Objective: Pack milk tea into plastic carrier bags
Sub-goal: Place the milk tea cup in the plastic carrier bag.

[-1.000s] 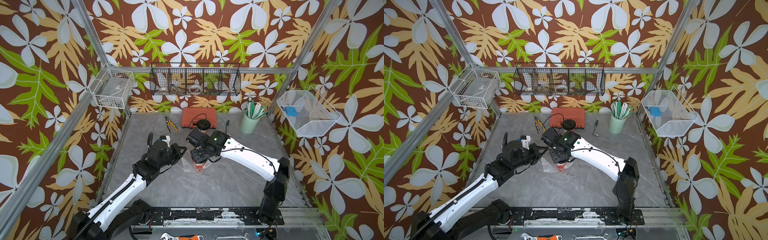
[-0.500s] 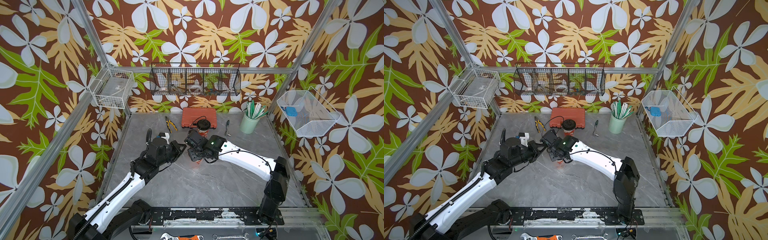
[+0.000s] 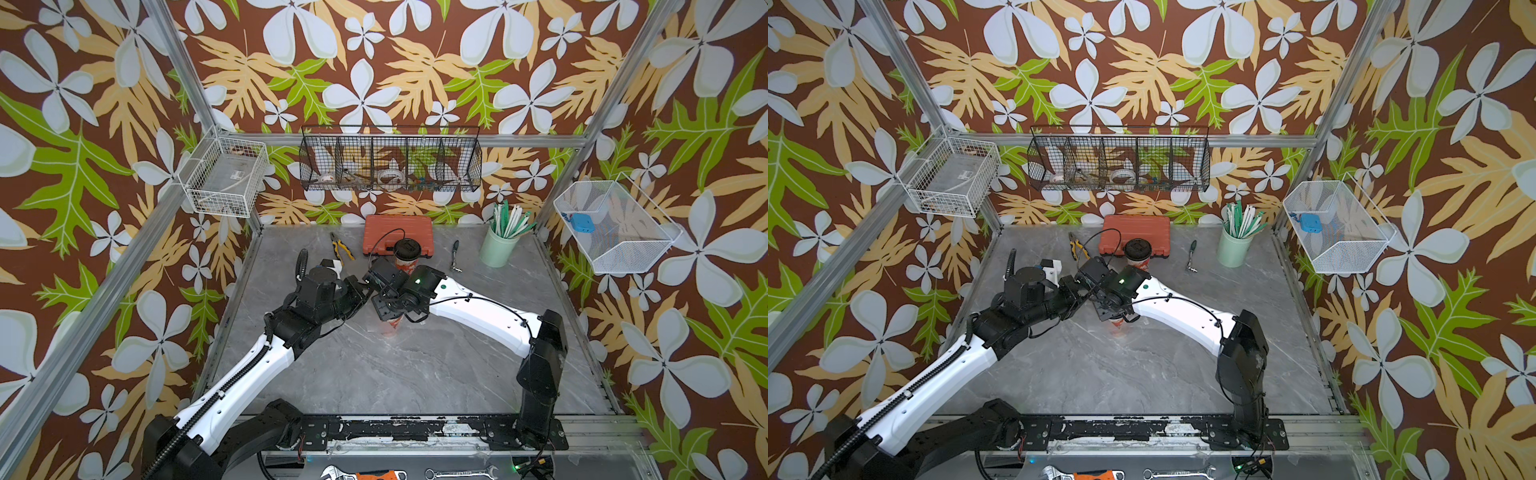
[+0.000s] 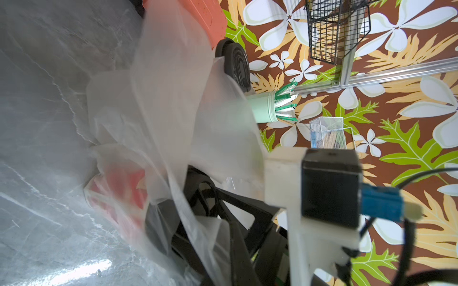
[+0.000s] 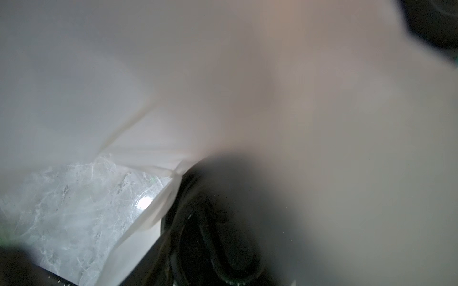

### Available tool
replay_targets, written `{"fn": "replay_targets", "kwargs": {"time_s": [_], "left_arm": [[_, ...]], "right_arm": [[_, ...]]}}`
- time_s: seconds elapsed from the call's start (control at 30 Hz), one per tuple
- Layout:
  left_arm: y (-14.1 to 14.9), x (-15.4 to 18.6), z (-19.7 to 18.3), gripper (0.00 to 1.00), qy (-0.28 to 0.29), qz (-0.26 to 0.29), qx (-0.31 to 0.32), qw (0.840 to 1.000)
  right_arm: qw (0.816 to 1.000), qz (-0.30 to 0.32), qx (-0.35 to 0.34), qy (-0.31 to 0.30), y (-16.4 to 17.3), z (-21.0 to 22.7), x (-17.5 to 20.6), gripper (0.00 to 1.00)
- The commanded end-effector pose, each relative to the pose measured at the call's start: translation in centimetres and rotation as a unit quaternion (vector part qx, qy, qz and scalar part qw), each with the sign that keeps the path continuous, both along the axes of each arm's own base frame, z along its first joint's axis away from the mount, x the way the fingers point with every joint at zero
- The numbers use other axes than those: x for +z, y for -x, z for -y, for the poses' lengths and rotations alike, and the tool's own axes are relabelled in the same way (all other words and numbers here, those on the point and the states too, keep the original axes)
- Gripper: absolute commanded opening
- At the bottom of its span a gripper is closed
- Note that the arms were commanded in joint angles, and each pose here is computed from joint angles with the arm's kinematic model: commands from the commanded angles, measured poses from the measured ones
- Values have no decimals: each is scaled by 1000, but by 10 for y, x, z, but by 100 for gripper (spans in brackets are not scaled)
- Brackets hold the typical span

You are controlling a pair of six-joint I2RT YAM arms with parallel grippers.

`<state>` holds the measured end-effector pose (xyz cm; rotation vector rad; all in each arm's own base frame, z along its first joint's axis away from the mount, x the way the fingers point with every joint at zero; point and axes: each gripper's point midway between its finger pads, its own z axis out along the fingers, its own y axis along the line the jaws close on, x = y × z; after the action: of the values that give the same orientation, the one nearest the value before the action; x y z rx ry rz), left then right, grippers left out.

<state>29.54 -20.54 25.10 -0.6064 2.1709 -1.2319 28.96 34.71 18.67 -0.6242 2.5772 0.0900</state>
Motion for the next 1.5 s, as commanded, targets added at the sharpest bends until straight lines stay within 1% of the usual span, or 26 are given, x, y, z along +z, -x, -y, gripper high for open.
{"fn": "replay_targets", "kwargs": {"time_s": [0.0, 0.03, 0.07, 0.17, 0.27, 0.4, 0.47, 0.57, 0.7, 0.8, 0.9, 0.97, 1.0, 1.03, 1.07, 1.23, 1.33, 1.47], "left_arm": [[-4, 2, 0, 2, -1, 21, -7, 1000], [-4, 2, -2, 8, -5, 23, -6, 1000], [-4, 3, -5, 17, -12, 26, -4, 1000], [-5, 9, -13, 39, -36, 35, 5, 999], [-7, 14, -25, 53, -63, 42, 14, 997], [-12, 21, -42, 61, -99, 46, 30, 994], [-14, 22, -41, 62, -107, 47, 21, 993], [-15, 21, -27, 62, -102, 47, -18, 994], [-15, 22, -13, 62, -98, 53, -59, 992], [-17, 26, -5, 62, -106, 59, -74, 990], [-19, 17, -1, 54, -121, 47, -80, 988], [-20, 12, 1, 46, -124, 40, -83, 988], [-21, 9, 1, 43, -128, 35, -83, 988], [-21, 5, -2, 43, -140, 29, -78, 987], [-21, 4, -7, 44, -155, 26, -68, 985], [-24, 8, -35, 58, -212, 25, -14, 977], [-24, -4, -34, 62, -224, 10, -23, 974], [-23, -24, -22, 63, -203, -7, -54, 978]], "right_arm": [[999, -36, 11, 35, 15, 15, -5, 59], [999, -39, 15, 32, 16, 14, -6, 56], [998, -45, 19, 33, 18, 14, -8, 55], [997, -61, 26, 50, 26, 23, -13, 55], [997, -63, 26, 47, 33, 30, -8, 55], [996, -72, 25, 35, 46, 37, -2, 54], [996, -78, 23, 21, 52, 38, -1, 55], [996, -87, 15, -1, 61, 40, 2, 55], [997, -80, 3, -19, 63, 42, 7, 58], [996, -81, 0, -22, 62, 41, 6, 62], [997, -78, -3, -25, 61, 40, 7, 63], [997, -77, -3, -29, 61, 39, 8, 63], [997, -78, -3, -29, 61, 39, 7, 63], [997, -78, -4, -29, 61, 39, 6, 63], [996, -79, -4, -28, 62, 40, 5, 63], [996, -83, -5, -22, 63, 42, 0, 62], [996, -82, -5, -22, 63, 42, 0, 62], [996, -83, -4, -21, 63, 42, -1, 62]]}}
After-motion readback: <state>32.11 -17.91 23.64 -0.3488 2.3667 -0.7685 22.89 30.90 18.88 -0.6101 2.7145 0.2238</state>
